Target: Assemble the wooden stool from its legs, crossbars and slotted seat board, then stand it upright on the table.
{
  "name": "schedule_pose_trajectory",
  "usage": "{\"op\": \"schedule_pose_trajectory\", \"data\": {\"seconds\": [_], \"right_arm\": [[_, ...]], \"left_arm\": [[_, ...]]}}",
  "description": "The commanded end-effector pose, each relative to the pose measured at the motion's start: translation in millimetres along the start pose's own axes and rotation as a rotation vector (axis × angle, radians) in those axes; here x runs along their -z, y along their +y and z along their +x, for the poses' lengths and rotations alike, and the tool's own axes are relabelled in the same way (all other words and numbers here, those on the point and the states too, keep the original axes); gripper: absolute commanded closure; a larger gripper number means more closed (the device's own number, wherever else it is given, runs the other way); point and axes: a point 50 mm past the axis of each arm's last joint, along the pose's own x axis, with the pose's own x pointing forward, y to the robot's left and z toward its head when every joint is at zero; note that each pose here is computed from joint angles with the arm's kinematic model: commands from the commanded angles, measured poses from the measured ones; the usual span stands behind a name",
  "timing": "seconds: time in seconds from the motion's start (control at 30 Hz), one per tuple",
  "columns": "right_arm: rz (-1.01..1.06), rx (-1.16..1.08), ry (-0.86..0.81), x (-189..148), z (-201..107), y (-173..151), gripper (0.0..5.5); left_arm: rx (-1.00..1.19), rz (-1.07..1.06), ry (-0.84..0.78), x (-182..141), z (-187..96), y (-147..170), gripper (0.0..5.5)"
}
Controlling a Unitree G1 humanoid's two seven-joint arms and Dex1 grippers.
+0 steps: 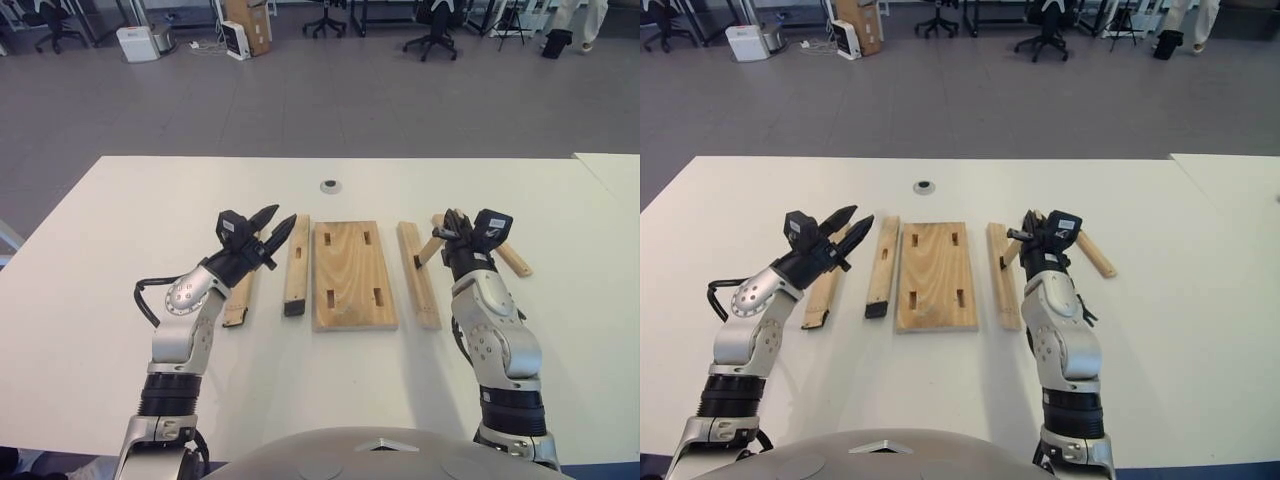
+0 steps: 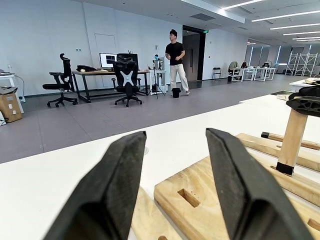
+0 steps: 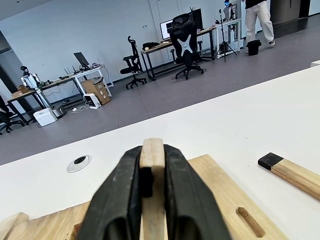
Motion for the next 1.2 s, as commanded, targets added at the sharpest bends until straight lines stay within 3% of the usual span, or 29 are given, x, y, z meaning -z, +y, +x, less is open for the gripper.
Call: {"op": "schedule_pose_trajectory", "data": {"seconds": [0.03,0.2,0.33,0.53,0.83,1.07,1.1,1.2], "right_arm": [[-0.025,-0.008,0.052,12.1,7.0,-2.1,5.08],[-0.159,-0.064,0.087,22.7,8.3,-2.7,5.08],[-0.327,-0.13,0.157,47.3,-14.6,-7.5,5.08],[-0.28,-0.1,0.173,70.2,-43.7,-21.0,5.08],[-0.23,-0.142,0.146,84.5,-61.9,-40.2,5.08],[-0.275,-0.108,0.245,93.5,-65.6,-47.6,5.08],[-0.287,-0.102,0.242,92.3,-64.1,-49.1,4.72],[-0.304,-0.106,0.237,88.3,-59.3,-51.7,4.31]], "left_arm": [[0.006,0.017,0.002,-0.2,0.1,-2.2,3.32],[0.008,0.011,-0.003,0.1,0.0,-4.5,3.32],[0.003,0.004,-0.004,0.6,-2.1,-6.0,3.32],[-0.01,0.002,-0.009,-0.1,-6.0,-6.8,3.32],[0.002,-0.011,-0.033,-2.7,-12.5,-13.7,3.32],[-0.011,-0.031,-0.028,0.5,-21.1,-18.9,3.32],[-0.014,-0.032,-0.028,1.0,-21.6,-19.4,3.32],[-0.024,-0.03,-0.034,2.5,-22.0,-21.3,3.32]]}}
